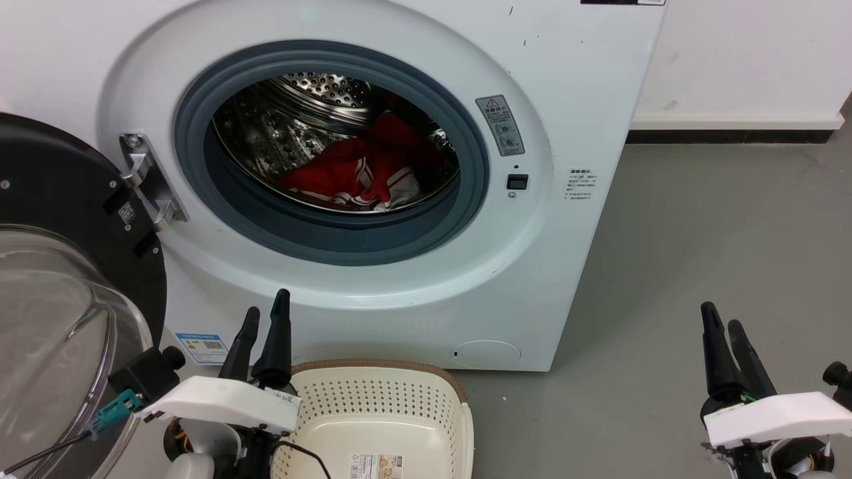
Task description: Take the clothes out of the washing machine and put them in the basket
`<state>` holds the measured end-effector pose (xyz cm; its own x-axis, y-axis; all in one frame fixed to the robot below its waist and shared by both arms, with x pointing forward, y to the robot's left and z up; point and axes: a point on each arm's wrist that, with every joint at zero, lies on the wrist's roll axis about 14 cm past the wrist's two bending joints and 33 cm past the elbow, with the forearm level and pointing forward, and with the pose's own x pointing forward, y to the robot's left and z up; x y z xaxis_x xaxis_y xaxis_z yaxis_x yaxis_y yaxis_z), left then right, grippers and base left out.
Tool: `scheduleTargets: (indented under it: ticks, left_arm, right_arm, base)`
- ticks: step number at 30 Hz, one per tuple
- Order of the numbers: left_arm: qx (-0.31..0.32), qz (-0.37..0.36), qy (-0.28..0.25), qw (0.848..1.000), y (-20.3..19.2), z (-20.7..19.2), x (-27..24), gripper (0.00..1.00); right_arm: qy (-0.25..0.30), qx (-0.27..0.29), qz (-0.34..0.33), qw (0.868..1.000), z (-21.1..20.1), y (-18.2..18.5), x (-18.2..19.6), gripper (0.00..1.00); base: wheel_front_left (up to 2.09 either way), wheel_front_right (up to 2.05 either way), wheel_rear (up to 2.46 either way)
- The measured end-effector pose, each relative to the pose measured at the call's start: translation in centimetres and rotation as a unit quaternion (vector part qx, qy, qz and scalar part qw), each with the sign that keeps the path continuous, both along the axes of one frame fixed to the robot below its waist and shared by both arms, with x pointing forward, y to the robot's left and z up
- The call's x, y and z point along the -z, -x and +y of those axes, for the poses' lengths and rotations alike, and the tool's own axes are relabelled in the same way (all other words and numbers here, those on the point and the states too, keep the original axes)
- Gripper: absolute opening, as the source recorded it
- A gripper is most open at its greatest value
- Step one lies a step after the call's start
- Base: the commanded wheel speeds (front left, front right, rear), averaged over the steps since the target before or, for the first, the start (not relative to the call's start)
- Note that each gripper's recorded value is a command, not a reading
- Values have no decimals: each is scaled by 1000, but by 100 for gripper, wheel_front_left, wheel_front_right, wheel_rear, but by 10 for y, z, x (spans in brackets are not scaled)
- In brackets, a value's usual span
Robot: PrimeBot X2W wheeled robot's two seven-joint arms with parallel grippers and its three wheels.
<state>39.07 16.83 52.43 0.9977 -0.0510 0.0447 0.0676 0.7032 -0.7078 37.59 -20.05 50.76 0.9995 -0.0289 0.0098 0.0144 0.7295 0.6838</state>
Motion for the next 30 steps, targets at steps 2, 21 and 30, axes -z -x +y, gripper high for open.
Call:
scheduleTargets:
  ticks: [2, 21, 30]
  left_arm:
    - [3, -1, -21, 1000, -1, -2, 0, 100]
    - [0, -7, -161, 987, -5, -7, 2, 100]
    - [-3, -18, -211, 977, -7, -9, -1, 100]
  right_arm:
    - [17, 0, 0, 1000, 0, 0, 0, 100]
    - [150, -12, -8, 989, 6, 3, -6, 100]
    - [200, -18, -8, 980, 8, 5, -7, 100]
  base:
    - [0, 0, 0]
    - [0, 0, 0]
    - [0, 0, 0]
